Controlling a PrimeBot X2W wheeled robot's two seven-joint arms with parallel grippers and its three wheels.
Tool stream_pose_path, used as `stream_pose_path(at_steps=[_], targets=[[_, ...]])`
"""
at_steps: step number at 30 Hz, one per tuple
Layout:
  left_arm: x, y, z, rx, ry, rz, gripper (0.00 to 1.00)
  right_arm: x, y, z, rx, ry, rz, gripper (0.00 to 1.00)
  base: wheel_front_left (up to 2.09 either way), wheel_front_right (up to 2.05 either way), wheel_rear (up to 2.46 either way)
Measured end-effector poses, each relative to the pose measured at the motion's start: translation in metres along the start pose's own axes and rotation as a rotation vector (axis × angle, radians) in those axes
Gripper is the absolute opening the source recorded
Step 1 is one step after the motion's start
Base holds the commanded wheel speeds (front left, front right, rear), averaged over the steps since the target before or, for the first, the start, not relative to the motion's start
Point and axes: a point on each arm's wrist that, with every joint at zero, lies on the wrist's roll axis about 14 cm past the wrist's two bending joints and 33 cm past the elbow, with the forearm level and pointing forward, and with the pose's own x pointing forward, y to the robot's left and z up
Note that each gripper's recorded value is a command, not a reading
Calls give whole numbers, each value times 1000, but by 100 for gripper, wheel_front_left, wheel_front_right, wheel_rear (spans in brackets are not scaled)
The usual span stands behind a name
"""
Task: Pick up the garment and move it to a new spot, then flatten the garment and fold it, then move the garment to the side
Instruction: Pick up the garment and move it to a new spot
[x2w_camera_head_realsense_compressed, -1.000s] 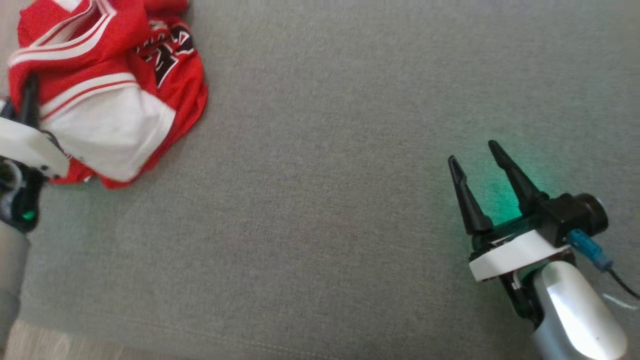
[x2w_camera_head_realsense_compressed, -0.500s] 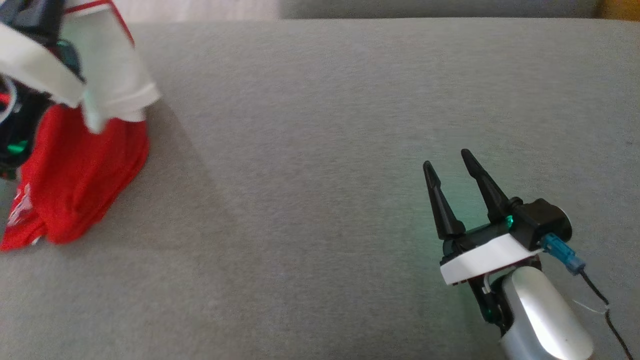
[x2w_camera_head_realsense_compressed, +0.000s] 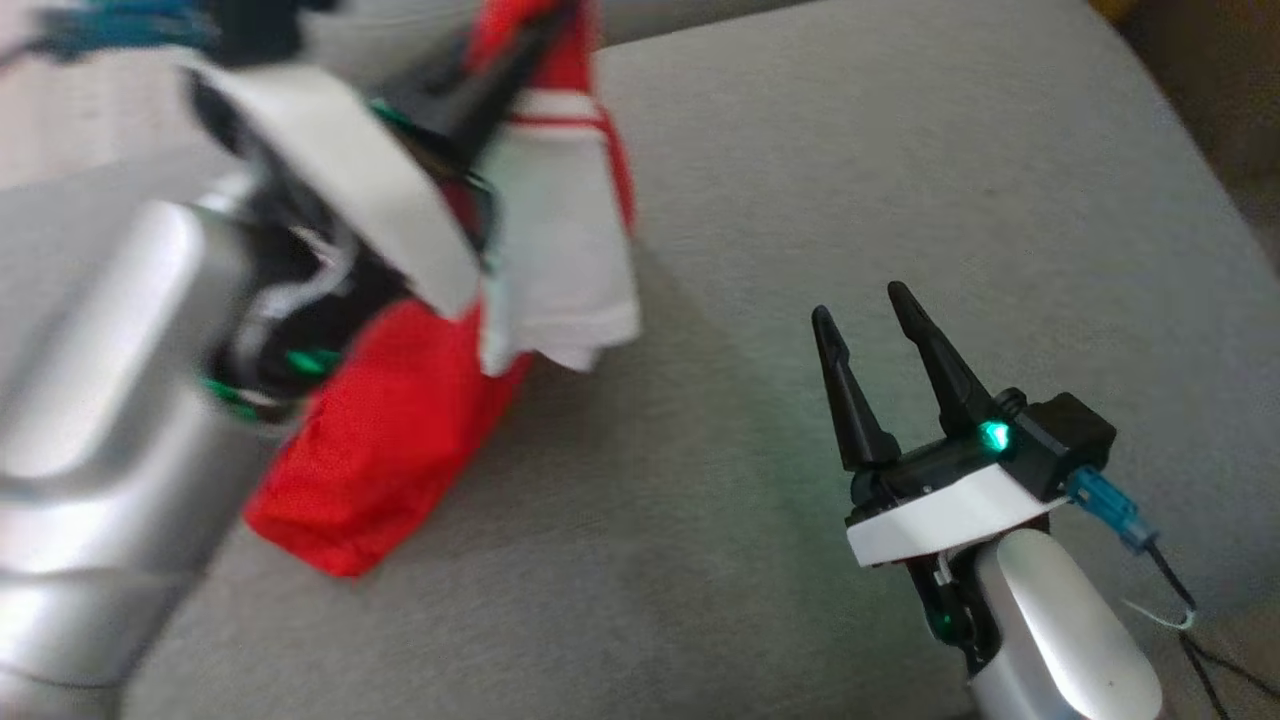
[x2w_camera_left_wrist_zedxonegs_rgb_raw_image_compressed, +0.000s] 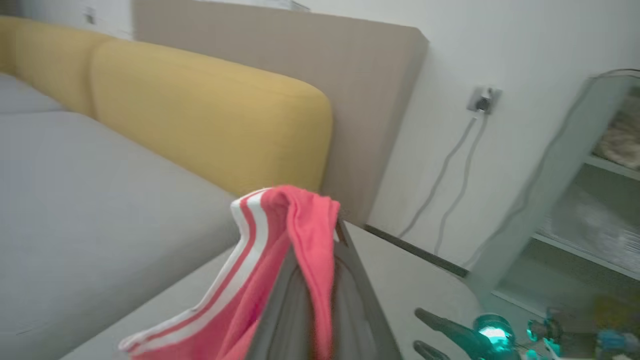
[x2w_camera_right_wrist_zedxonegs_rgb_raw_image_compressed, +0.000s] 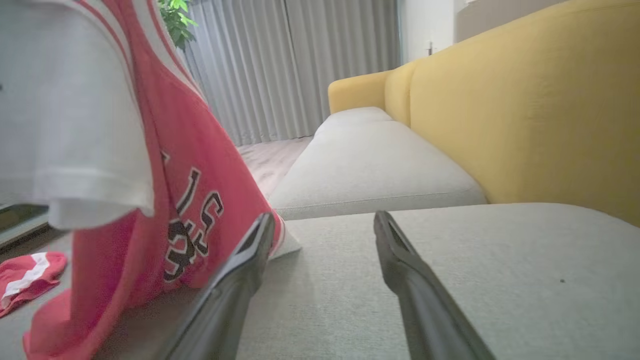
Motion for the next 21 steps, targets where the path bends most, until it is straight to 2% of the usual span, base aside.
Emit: stream_pose_path(at_steps=[3,4,8,9,10,11,12,16,20,21], targets=[[37,-35,-22,-67,38,-119,0,-11,-17,7,3,-16,-60,100,0,0,0],[61,-55,-45,-99,84,-172,0,-18,-27,9,4,-19,-98,100,0,0,0],[96,-82,-96,-160,154,-212,0,-30,-39,7,15,-10,-147,100,0,0,0],[96,-82,-96,-160,154,-212,0,-30,-39,7,15,-10,-147,100,0,0,0],[102,-84,-111,-168,170,-207,14,-32,-41,7,19,-8,-158,100,0,0,0],[107,-85,-126,-167,185,-193,42,-34,-44,6,18,-5,-168,100,0,0,0],[110,-83,-140,-158,195,-174,100,-36,-46,6,16,-2,-176,100,0,0,0],[114,-82,-171,-135,216,-131,100,-42,-49,3,18,7,-194,100,0,0,0],[110,-82,-168,-142,158,-107,100,-38,-47,3,3,5,-181,100,0,0,0],[105,-73,-161,-129,107,-62,100,-36,-46,5,-12,0,-174,100,0,0,0]])
